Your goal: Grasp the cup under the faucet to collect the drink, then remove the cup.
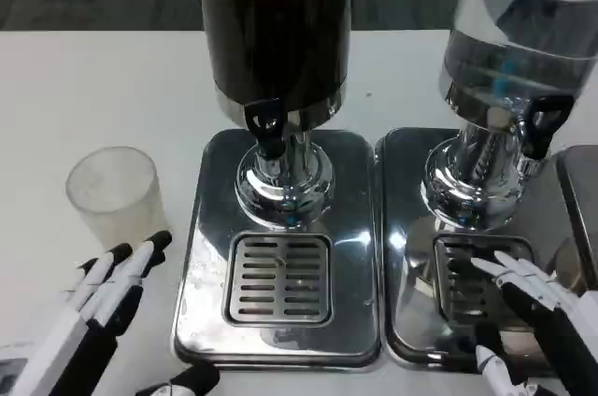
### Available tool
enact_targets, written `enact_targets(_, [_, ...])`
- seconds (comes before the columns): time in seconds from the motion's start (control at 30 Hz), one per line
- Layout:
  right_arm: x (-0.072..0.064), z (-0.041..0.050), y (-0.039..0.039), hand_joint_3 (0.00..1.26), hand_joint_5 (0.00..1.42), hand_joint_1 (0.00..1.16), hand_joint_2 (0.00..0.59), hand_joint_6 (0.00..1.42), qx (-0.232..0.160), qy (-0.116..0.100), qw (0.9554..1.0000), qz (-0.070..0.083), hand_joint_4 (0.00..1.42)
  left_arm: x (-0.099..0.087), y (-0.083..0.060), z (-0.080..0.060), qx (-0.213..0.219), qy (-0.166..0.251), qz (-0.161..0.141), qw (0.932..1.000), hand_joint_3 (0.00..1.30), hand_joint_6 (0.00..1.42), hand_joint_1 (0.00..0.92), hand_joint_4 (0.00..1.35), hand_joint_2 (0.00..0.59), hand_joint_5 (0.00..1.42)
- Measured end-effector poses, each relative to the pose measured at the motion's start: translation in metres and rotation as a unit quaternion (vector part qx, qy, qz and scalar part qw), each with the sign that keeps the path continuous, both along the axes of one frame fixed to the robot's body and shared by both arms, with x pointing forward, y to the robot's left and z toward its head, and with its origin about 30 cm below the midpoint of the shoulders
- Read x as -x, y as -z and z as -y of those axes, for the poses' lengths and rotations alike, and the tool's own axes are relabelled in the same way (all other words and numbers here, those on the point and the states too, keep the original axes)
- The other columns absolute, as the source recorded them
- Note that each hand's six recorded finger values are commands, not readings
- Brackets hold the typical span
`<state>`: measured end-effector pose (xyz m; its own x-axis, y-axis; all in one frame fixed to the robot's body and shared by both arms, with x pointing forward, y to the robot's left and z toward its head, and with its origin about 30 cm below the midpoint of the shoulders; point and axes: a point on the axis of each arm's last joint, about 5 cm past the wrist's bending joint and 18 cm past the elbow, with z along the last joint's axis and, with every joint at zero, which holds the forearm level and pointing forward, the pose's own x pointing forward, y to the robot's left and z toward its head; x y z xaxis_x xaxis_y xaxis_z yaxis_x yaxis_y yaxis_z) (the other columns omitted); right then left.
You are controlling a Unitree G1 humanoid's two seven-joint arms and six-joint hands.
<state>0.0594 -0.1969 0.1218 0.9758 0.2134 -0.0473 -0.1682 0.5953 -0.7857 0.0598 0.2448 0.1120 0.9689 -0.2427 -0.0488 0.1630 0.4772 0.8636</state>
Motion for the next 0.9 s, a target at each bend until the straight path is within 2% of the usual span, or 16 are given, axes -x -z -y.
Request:
enact_targets(0.27, [-0.002, -0.0015, 0.0002, 0.22, 0.09, 0.48, 0.585, 0.13, -0.007, 0.003, 1.0, -0.001, 0.12, -0.007, 0.001, -0.002, 0.019, -0.041, 0.007, 0.999, 0.0, 0.0, 0.0, 0.0, 0.061, 0.0])
enact_targets(0.63, [-0.002, -0.002, 0.0005, 0.23, 0.11, 0.48, 0.585, 0.14, -0.015, 0.008, 0.9999, -0.003, 0.13, -0.016, 0.001, -0.004, 0.032, -0.085, 0.005, 0.9959, 0.0, 0.0, 0.0, 0.0, 0.047, 0.0])
enact_targets(0.9, [-0.003, -0.0045, 0.0014, 0.23, 0.11, 0.48, 0.585, 0.14, -0.023, 0.012, 0.9997, -0.003, 0.13, -0.029, 0.002, -0.01, 0.043, -0.118, 0.004, 0.992, 0.0, 0.0, 0.0, 0.0, 0.029, 0.0])
